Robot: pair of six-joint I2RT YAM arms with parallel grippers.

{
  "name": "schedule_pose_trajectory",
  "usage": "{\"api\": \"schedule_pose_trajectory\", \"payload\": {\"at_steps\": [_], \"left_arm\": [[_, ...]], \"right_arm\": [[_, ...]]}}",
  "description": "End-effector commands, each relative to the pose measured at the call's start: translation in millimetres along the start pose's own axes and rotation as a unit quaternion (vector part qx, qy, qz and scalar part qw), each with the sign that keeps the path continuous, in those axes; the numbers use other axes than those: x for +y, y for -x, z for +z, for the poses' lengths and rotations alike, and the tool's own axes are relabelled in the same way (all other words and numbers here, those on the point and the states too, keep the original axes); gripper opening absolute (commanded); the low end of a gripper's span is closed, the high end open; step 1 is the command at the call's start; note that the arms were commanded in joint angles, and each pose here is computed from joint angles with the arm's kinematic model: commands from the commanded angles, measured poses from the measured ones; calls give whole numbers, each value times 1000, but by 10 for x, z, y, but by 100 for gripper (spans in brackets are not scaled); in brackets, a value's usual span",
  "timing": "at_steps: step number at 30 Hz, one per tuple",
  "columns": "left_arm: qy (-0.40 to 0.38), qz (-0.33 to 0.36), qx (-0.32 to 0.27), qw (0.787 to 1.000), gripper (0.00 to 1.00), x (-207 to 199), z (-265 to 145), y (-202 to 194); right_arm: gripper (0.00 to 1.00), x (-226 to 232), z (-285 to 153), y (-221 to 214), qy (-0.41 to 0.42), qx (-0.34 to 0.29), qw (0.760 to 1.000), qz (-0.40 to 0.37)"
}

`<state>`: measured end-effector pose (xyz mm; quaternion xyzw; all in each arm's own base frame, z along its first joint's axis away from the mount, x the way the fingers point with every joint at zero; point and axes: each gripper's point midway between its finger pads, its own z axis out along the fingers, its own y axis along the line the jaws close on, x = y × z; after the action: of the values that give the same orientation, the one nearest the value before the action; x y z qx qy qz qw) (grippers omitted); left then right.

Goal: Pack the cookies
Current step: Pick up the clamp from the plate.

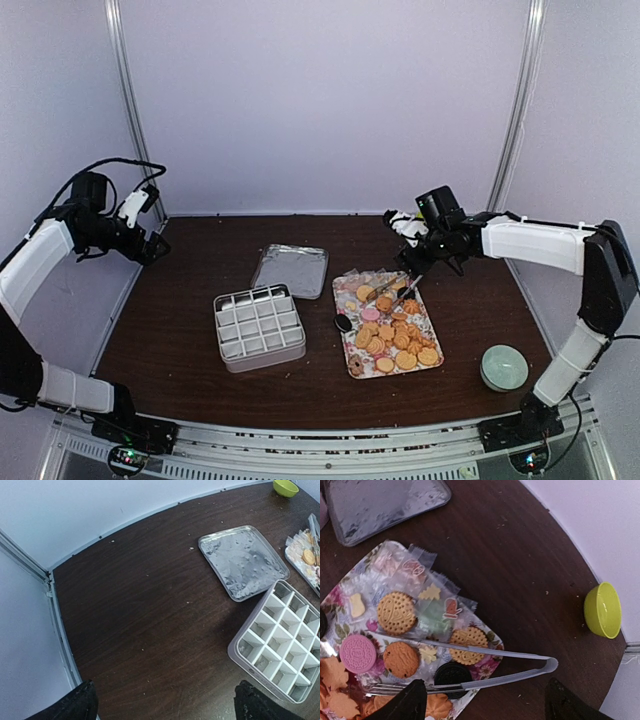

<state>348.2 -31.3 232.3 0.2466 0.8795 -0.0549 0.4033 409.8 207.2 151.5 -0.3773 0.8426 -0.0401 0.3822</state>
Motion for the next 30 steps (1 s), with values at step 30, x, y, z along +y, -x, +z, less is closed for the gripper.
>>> {"api": "schedule_pose_trajectory", "payload": {"at_steps": [30], "left_arm": [[-94, 24, 4, 995, 98, -362, -53, 80]], "right_arm": [[60, 985, 416, -138, 179, 52, 935, -302]]}}
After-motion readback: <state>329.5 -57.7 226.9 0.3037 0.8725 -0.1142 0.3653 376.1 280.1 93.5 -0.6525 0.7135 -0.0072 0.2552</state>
